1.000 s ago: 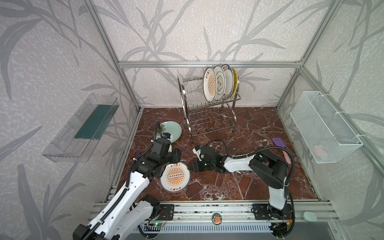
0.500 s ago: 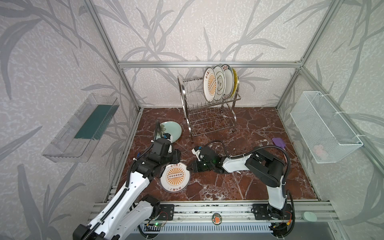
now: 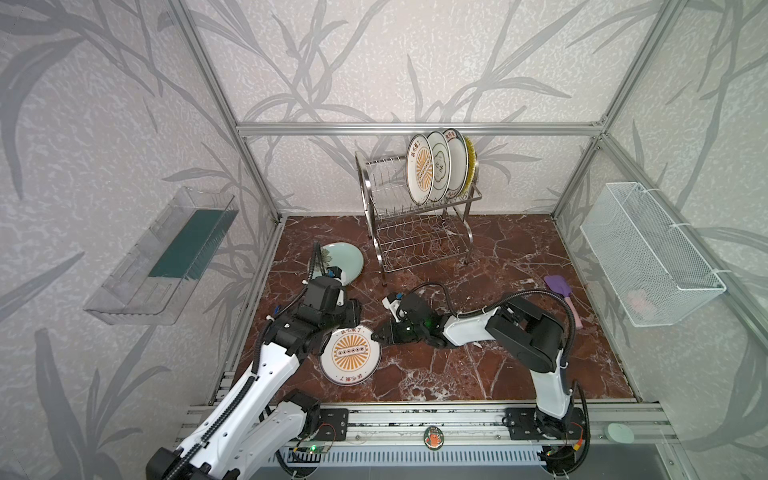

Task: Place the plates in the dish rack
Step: 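Reach the right gripper across to the table sunburst plate and grasp its rim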

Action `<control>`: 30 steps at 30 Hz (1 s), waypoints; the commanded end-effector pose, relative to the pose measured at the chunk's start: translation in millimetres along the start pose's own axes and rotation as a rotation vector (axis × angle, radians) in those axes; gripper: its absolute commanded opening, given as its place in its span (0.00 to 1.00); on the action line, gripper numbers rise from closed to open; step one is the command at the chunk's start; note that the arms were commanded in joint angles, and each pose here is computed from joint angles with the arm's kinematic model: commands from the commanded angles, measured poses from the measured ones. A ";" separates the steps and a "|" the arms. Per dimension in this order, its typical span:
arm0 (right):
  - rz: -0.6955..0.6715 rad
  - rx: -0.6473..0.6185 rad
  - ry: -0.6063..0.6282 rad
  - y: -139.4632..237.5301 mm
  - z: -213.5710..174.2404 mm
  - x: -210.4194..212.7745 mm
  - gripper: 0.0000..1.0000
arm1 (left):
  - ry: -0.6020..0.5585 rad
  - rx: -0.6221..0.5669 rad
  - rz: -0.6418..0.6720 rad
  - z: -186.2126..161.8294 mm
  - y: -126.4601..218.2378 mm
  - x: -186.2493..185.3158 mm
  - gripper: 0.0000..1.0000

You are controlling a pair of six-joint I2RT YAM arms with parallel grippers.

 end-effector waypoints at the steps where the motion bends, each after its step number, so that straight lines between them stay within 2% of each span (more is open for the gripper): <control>1: 0.020 0.021 -0.020 -8.6 -4.0 0.0 0.34 | -0.013 0.000 0.004 -0.3 4.0 0.7 0.57; 17: -0.008 0.047 -0.068 -21.4 -8.3 -20.5 0.30 | -0.014 -0.006 0.009 -0.6 6.2 1.8 0.57; 30: -0.048 0.026 -0.110 -18.9 -5.0 -44.1 0.11 | -0.015 -0.006 0.016 -0.5 7.0 2.9 0.57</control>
Point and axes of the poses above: each gripper's point midway between its finger pads, its own y axis back along the fingers, its own x axis along the line the jaws close on, z = x × y, the point moved 1 cm from there along y, back along the fingers, and after that the axes turned 11 degrees about -y, right-handed, at the moved point
